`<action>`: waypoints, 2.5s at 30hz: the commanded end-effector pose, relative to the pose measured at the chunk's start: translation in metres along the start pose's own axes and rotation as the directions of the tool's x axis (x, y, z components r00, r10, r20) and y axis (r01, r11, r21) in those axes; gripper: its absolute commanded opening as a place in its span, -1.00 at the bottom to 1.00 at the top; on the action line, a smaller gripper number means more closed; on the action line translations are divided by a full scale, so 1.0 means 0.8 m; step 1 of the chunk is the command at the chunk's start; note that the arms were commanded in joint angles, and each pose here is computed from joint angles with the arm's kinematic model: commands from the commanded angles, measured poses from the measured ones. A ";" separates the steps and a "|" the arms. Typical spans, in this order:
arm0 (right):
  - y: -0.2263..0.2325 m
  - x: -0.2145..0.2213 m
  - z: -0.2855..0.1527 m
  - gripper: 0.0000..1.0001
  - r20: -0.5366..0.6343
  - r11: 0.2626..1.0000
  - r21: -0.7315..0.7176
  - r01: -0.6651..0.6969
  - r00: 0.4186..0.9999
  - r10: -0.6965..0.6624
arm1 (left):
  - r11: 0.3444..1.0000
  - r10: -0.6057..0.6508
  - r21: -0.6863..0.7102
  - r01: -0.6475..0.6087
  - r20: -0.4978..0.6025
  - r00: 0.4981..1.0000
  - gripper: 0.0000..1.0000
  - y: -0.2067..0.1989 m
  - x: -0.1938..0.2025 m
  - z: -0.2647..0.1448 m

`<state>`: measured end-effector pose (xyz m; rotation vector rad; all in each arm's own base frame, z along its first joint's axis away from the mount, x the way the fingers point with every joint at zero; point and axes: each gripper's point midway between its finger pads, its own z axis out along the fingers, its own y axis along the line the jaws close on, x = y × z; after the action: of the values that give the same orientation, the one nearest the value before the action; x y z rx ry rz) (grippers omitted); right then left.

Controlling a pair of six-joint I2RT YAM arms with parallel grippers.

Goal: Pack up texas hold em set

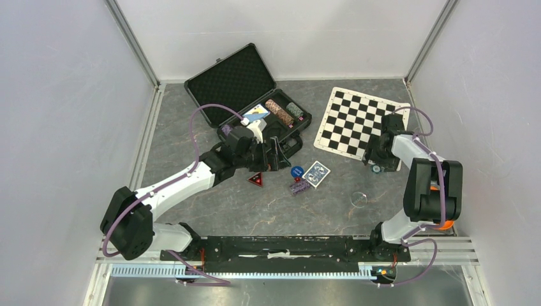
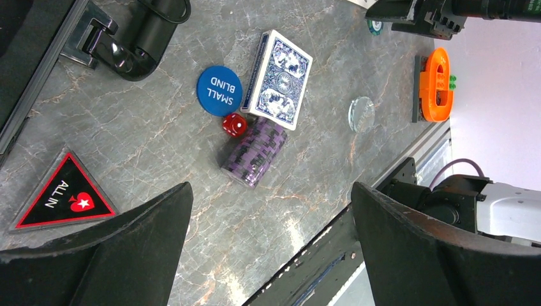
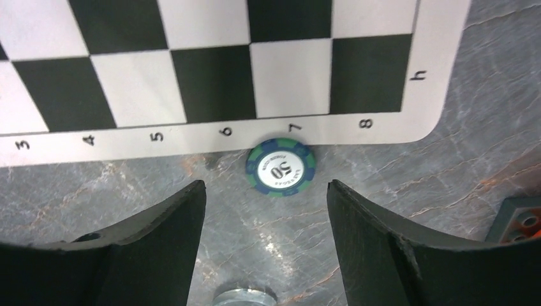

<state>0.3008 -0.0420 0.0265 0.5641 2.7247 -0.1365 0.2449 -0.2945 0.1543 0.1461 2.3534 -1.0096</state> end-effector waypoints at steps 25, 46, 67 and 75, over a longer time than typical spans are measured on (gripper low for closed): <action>-0.016 0.010 0.033 0.10 -0.037 0.994 0.032 -0.103 0.994 0.104 | 0.998 0.048 0.032 -0.049 0.030 0.998 0.99 -0.009 -0.010 -0.006; 0.017 0.022 -0.025 -0.30 0.049 0.984 -0.177 -0.027 0.998 0.036 | 0.998 0.017 0.055 -0.017 0.002 1.000 0.99 -0.017 -0.012 0.009; 0.166 0.068 -0.156 -0.27 0.335 0.720 -0.507 0.474 0.878 -0.341 | 0.952 -0.105 0.272 0.138 -0.131 0.986 0.80 -0.077 -0.020 0.069; 0.206 0.094 -0.190 -0.35 0.427 0.545 -0.587 0.599 0.801 -0.420 | 0.898 -0.219 0.337 0.282 -0.215 0.952 0.56 -0.100 -0.029 0.099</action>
<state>0.2513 0.1375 0.1116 -0.3212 2.4624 0.5517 0.2724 -0.3796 0.1472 0.1197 2.4173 -1.4030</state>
